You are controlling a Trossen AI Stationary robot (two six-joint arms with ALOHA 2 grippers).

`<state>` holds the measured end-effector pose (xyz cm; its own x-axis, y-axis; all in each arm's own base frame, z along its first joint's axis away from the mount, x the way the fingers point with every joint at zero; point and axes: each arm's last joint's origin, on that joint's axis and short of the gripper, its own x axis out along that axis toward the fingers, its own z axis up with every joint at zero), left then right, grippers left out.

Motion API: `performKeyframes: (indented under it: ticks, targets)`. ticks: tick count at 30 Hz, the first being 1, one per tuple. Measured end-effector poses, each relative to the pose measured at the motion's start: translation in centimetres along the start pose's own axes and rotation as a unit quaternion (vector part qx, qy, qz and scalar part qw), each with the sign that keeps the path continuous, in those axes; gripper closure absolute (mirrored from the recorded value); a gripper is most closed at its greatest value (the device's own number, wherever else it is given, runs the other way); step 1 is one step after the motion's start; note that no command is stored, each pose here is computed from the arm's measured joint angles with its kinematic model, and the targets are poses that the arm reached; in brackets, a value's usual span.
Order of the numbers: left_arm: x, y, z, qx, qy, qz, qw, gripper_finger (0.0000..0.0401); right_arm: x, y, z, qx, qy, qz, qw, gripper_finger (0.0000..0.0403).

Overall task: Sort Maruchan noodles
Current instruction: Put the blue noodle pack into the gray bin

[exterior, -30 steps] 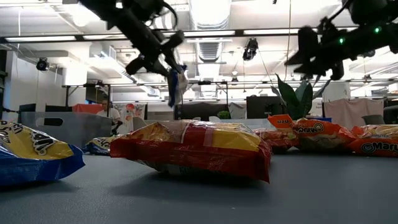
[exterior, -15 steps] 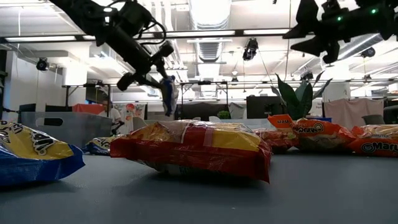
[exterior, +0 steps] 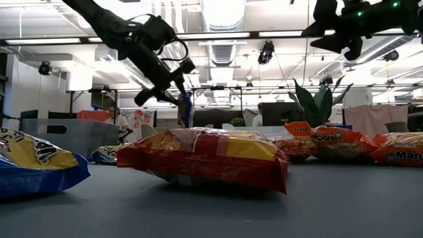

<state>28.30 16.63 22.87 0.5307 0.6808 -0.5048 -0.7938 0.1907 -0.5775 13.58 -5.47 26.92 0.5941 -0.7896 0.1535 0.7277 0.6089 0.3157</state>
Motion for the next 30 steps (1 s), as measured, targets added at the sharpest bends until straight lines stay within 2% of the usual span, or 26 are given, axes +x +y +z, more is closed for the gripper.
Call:
performKeyframes:
  ticks: [7,15,30]
  targets:
    - [1.1,0.4,-0.7,-0.009,0.009,0.013,1.0,0.0293,0.0,-0.2,0.0,-0.018,-0.005,-0.032,0.999,0.0193]
    - [1.8,0.4,-1.2,-0.011,0.02,0.0,1.0,0.0273,0.0,-0.2,0.1,-0.017,-0.007,-0.032,0.999,0.0193]
    - [1.2,-0.3,-1.7,-0.001,0.069,-0.01,0.998,0.0271,0.0,-0.2,0.1,-0.024,-0.007,-0.032,0.999,0.0193]
